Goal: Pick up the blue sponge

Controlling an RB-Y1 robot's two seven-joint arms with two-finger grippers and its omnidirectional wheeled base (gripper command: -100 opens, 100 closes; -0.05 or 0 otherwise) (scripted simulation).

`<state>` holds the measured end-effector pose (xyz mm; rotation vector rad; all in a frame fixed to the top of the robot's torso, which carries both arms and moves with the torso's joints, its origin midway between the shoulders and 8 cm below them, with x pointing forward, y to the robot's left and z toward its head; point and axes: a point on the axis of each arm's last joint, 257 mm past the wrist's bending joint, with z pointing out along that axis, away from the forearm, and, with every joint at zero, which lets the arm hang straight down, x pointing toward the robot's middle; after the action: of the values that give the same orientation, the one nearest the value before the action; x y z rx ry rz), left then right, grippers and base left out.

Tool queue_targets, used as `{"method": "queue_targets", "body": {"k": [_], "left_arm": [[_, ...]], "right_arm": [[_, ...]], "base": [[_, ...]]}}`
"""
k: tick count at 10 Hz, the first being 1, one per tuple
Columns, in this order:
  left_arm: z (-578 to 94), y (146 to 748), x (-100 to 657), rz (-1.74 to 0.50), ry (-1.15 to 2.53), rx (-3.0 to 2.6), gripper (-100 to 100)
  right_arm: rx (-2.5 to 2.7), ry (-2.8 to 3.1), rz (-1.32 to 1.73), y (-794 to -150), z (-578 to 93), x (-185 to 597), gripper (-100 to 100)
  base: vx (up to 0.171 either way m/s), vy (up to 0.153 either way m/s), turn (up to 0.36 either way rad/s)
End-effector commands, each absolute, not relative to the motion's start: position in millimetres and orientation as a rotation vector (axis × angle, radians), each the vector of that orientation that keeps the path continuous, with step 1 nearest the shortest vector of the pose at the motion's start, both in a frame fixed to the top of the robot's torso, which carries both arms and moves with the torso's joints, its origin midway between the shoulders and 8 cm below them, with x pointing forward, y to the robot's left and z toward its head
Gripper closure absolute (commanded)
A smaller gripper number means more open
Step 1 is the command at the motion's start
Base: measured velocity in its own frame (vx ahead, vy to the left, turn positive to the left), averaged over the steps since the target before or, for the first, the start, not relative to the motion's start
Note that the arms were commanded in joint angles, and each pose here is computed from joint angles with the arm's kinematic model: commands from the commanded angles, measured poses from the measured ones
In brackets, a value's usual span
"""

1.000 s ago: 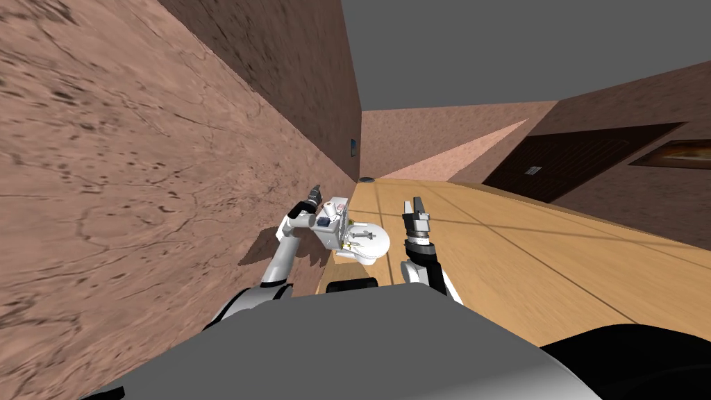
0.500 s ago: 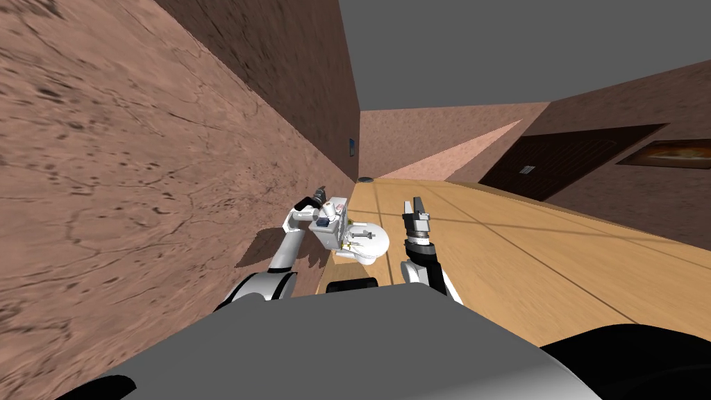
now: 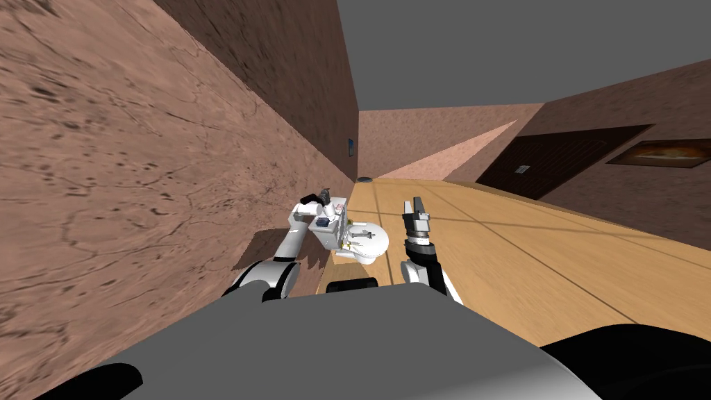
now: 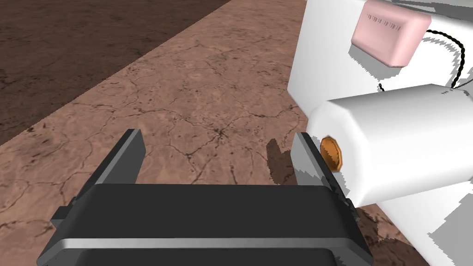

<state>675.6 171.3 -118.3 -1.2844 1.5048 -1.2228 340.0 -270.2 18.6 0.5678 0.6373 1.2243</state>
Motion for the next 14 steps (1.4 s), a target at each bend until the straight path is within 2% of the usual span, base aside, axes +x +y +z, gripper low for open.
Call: {"method": "queue_targets", "body": {"k": [1, 12, 14], "left_arm": [[-130.1, 165.8, 679.7, -1.199, 1.555, -1.328, -100], [-178.8, 113.7, 682.5, -1.052, 1.847, -1.573, -100], [-200.5, 119.4, 676.2, -1.002, 1.878, -1.619, -100]], "right_arm": [[0.568, 0.637, 1.224, -270.2, 18.6, 340.0, 0], [0.568, 0.637, 1.224, -270.2, 18.6, 340.0, 0], [0.568, 0.637, 1.224, -270.2, 18.6, 340.0, 0]], "base": [[-0.006, 0.015, -0.034], [-0.008, 0.020, -0.024], [-0.009, 0.019, -0.008]]}}
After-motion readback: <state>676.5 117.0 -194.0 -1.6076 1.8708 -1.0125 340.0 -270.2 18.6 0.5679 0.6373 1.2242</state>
